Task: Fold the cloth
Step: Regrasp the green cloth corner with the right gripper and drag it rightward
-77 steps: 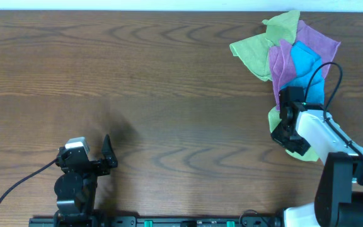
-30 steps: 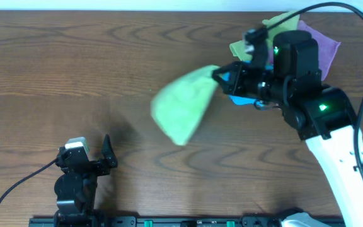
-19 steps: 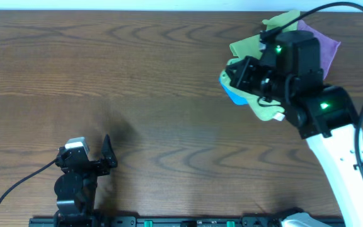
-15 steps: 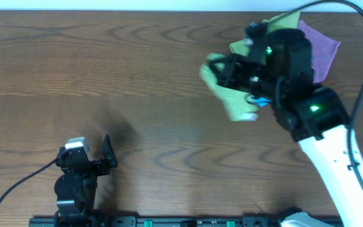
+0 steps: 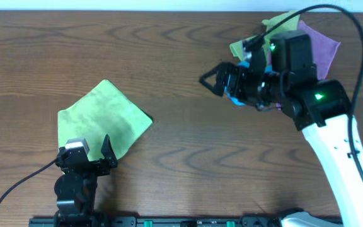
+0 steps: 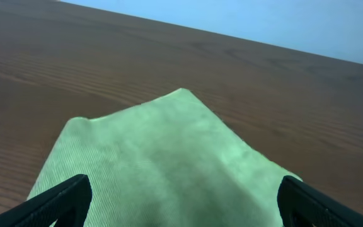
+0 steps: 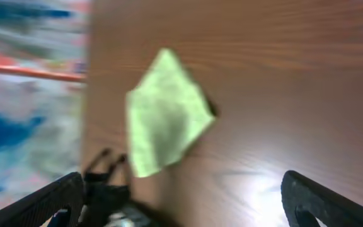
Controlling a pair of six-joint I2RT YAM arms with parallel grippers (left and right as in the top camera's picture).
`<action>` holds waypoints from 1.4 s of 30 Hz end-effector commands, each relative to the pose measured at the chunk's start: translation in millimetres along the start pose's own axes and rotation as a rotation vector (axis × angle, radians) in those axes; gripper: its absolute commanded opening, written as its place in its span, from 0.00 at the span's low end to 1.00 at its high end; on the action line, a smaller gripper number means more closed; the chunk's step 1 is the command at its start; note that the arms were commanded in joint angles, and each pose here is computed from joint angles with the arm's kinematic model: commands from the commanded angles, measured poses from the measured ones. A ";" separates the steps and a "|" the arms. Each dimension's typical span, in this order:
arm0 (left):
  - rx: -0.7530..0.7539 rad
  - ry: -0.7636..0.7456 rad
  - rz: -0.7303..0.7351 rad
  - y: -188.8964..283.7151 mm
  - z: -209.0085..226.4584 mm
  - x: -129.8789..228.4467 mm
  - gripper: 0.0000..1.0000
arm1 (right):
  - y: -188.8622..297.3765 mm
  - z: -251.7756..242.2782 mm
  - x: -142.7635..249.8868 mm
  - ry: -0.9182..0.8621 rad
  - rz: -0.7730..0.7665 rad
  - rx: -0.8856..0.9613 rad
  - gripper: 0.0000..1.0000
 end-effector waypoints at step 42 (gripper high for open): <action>-0.017 0.011 0.023 -2.9 2.3 9.5 0.95 | -302.0 -9.2 131.1 0.644 0.360 0.014 0.01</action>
Point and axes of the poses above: each gripper's point midway between its finger pads, its own y axis back along the fingers, its own z axis along the line the jaws close on, x = y × z, the point moved 3 cm from there along y, back along the fingers, and after that the axes turned 12 degrees about -y, right-handed, at the moved point
